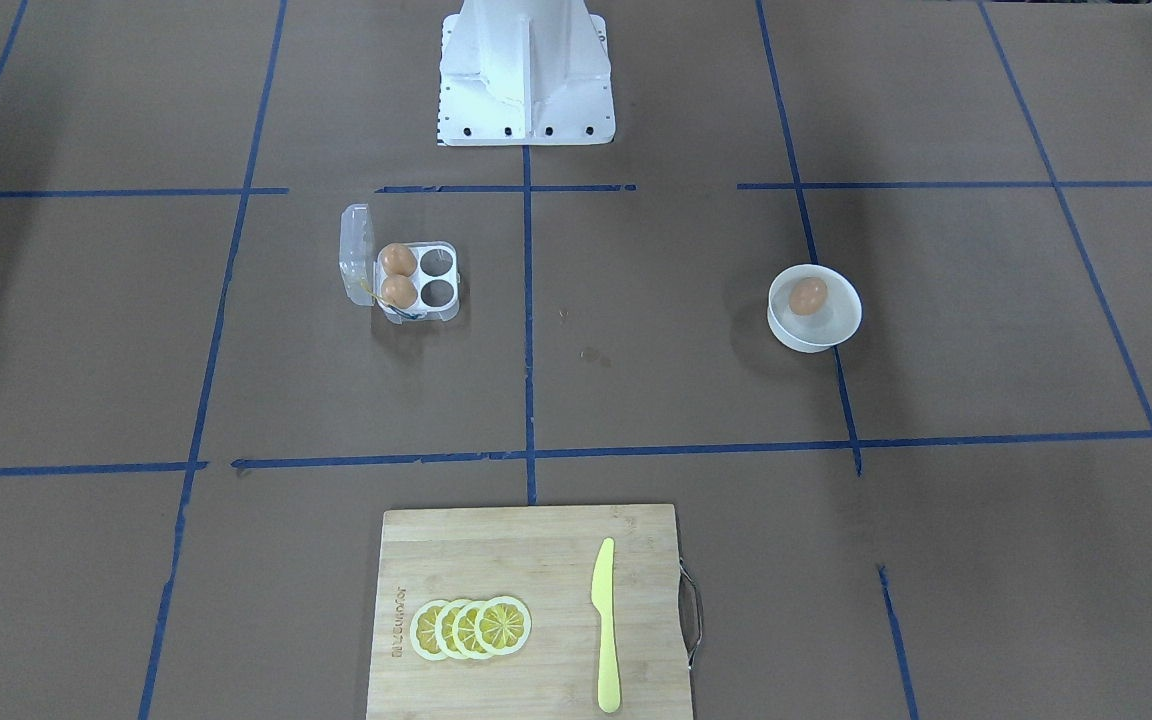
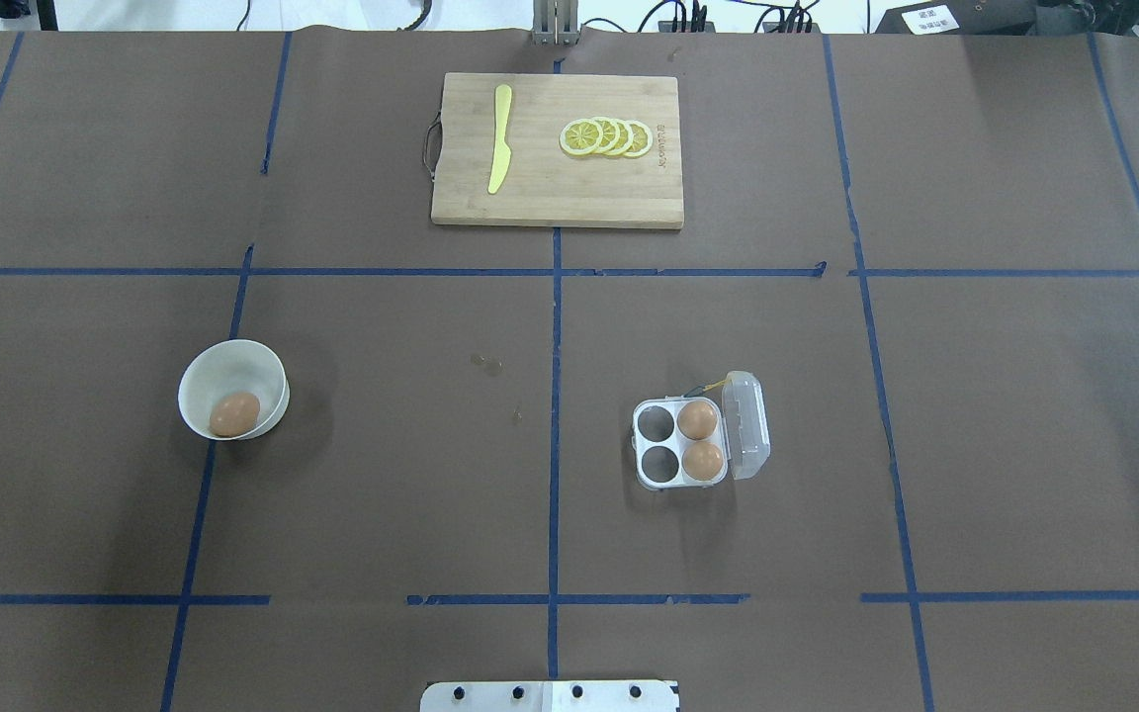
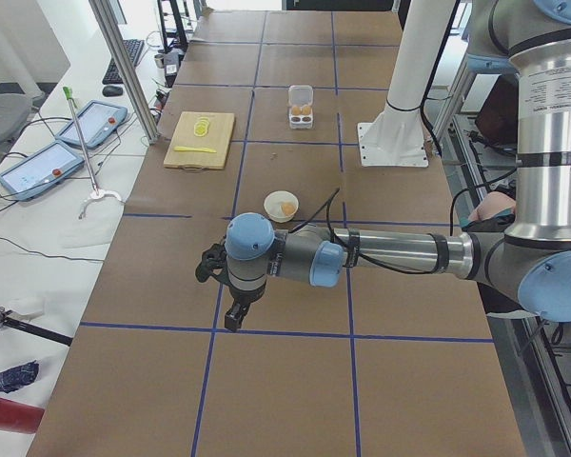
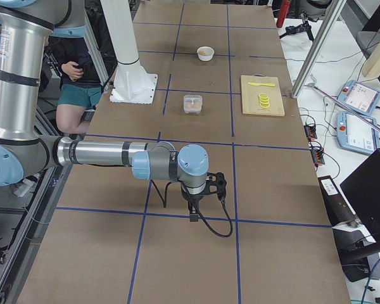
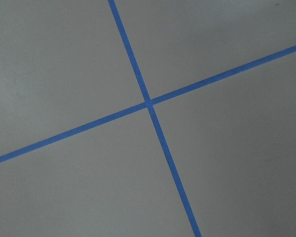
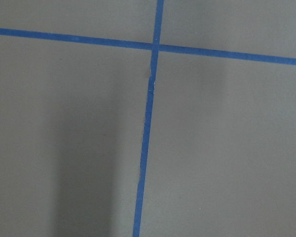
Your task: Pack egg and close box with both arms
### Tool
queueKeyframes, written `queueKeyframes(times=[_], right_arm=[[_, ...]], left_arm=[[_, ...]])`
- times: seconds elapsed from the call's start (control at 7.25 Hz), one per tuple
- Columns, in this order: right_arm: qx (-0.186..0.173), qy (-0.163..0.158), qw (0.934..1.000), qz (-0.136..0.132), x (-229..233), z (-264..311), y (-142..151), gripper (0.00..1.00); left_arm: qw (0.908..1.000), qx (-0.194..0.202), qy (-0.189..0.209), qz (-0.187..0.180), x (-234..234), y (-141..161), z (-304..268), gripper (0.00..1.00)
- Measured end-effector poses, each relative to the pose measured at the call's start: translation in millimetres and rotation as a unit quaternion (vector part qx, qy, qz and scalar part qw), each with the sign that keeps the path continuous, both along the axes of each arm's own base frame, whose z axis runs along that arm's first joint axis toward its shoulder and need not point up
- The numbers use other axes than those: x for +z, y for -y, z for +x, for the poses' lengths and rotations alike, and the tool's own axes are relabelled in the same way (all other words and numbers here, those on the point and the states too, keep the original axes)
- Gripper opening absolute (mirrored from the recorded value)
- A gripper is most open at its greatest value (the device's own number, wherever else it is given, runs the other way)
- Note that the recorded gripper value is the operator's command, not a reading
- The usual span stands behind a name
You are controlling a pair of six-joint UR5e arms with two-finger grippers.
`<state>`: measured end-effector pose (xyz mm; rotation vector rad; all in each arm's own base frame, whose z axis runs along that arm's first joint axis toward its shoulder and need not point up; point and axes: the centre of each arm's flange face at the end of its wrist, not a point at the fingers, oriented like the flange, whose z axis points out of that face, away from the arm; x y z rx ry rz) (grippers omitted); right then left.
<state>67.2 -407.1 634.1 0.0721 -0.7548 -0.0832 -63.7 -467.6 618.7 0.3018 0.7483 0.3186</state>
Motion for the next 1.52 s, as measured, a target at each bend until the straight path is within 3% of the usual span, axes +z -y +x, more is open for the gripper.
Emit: queueKeyframes(times=[0.28,0.55,0.97,1.24,1.52], right_arm=[[0.003,-0.001,0.9993,0.038,-24,1,5,1.00],[0.012,0.000,0.9989,0.046,-31,0,7,1.00],[0.015,0.001,0.9982,0.057,-35,0,9,1.00],[0.014,0.010,0.9982,0.057,-31,-1,8,1.00],[0.010,0.028,0.9973,0.068,-34,-4,8,1.00]], left_arm=[[0.9991,0.000,0.000,0.042,-9,5,0,1.00],[0.9943,-0.003,0.000,0.107,-31,19,0,1.00],[0.9765,-0.008,-0.004,0.215,-56,38,0,1.00],[0.9703,-0.024,-0.020,0.240,-66,37,1,1.00],[0.9640,0.000,-0.037,0.263,-65,33,38,1.00]])
